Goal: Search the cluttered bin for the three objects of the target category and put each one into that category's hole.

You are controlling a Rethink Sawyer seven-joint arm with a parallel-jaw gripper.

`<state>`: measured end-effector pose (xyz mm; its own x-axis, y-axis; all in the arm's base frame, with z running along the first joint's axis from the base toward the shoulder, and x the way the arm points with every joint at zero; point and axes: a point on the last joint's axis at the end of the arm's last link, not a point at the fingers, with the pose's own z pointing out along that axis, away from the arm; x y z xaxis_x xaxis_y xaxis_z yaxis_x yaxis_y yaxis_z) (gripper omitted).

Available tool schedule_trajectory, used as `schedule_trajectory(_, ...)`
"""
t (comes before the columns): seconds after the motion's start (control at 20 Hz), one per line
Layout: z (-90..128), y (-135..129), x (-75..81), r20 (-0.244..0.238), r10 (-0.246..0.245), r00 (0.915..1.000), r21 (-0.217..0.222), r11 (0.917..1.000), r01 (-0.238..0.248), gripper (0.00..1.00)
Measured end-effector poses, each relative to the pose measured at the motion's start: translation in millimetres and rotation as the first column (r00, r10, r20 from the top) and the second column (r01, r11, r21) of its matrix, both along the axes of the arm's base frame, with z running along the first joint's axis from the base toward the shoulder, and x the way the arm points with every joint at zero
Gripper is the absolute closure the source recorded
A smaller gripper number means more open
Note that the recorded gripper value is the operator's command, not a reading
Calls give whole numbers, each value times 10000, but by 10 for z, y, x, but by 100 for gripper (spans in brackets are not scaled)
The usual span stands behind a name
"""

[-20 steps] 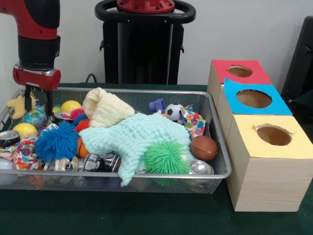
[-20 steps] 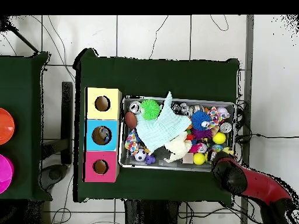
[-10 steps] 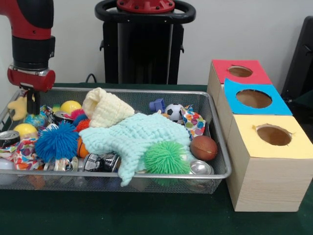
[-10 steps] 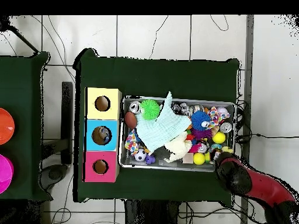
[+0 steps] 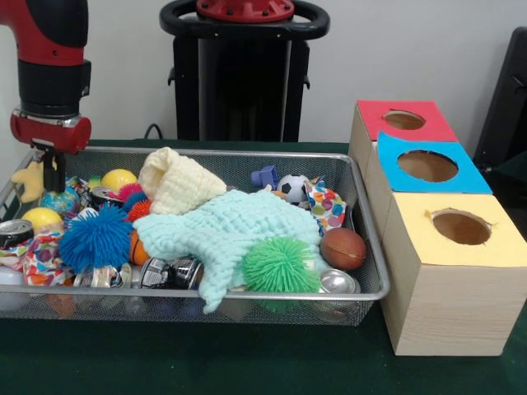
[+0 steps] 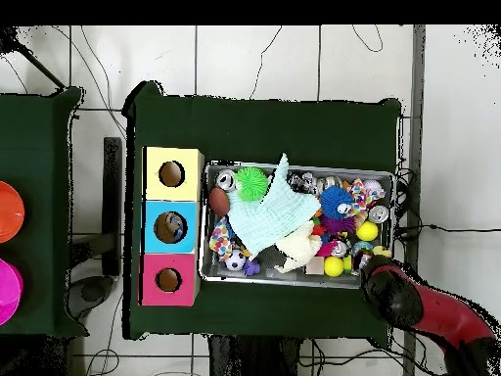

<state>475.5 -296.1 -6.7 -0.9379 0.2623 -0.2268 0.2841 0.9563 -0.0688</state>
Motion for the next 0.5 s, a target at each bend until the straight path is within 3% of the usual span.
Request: schedule_trajectory(0.5,6,24,18,5,58,10000,-11,10000,-58,100)
